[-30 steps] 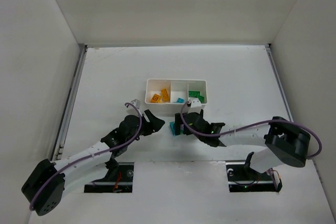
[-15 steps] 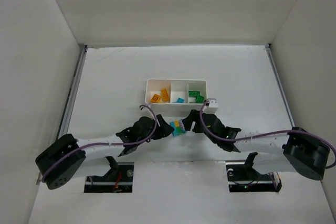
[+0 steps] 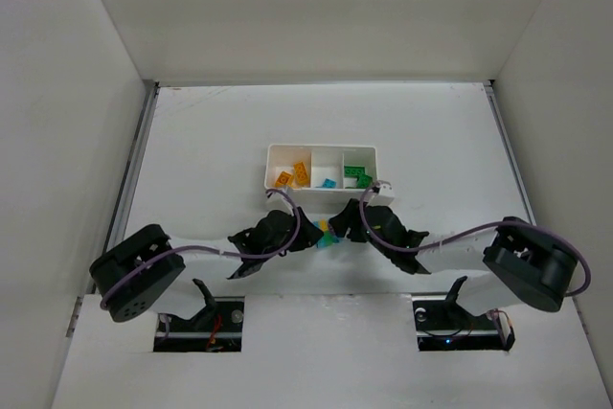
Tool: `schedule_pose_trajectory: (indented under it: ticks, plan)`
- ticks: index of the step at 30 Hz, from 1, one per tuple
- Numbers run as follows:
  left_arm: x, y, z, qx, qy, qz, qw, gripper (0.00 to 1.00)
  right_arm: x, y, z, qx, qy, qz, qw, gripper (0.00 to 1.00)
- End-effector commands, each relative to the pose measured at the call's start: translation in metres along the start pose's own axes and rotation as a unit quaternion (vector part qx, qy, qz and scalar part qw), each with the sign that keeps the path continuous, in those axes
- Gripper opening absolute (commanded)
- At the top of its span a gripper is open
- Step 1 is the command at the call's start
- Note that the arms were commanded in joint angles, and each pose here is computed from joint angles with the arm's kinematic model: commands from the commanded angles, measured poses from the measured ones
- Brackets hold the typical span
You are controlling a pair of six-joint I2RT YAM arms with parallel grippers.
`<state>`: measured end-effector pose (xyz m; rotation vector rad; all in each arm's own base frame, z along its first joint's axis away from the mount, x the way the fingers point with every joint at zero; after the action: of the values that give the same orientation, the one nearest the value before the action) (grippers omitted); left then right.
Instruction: Sort the legos into containers by color
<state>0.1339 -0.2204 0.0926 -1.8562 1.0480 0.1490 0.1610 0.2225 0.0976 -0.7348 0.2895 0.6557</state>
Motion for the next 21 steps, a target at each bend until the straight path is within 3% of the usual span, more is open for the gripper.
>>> schedule_pose_trajectory:
  ticks: [1,7,12,16,21]
  plan:
    - [0.007,-0.017,-0.013,-0.001,0.018,-0.037,0.999,0.29,0.007,-0.001,0.017,0.035,-0.053,0.0,0.998,0.66]
    - [0.005,-0.017,-0.018,0.0,0.028,-0.043,0.999,0.11,0.01,0.004,0.012,0.047,-0.054,0.008,0.997,0.61]
    - [-0.002,-0.021,-0.021,-0.006,0.042,-0.056,0.998,0.04,0.005,0.001,0.016,0.053,-0.069,0.011,0.996,0.62]
    - [-0.007,-0.025,-0.022,-0.014,0.05,-0.066,0.996,0.03,0.0,-0.003,0.021,0.058,-0.083,0.009,0.995,0.75]
    - [-0.014,-0.029,-0.024,-0.031,0.064,-0.078,0.994,0.02,0.001,-0.001,0.013,0.064,-0.073,0.014,0.995,0.83]
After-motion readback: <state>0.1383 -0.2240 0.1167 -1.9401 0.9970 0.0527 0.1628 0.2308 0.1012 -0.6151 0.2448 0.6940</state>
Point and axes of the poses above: each gripper's point midway between its finger pads, its own x axis out along the fingers, its own z axis along the line the jaws close on, y = z × x, the point moved 10 cm from there along -x, back along the fingers, and after that the axes turned 14 degrees about x, right-handed, at the moved point
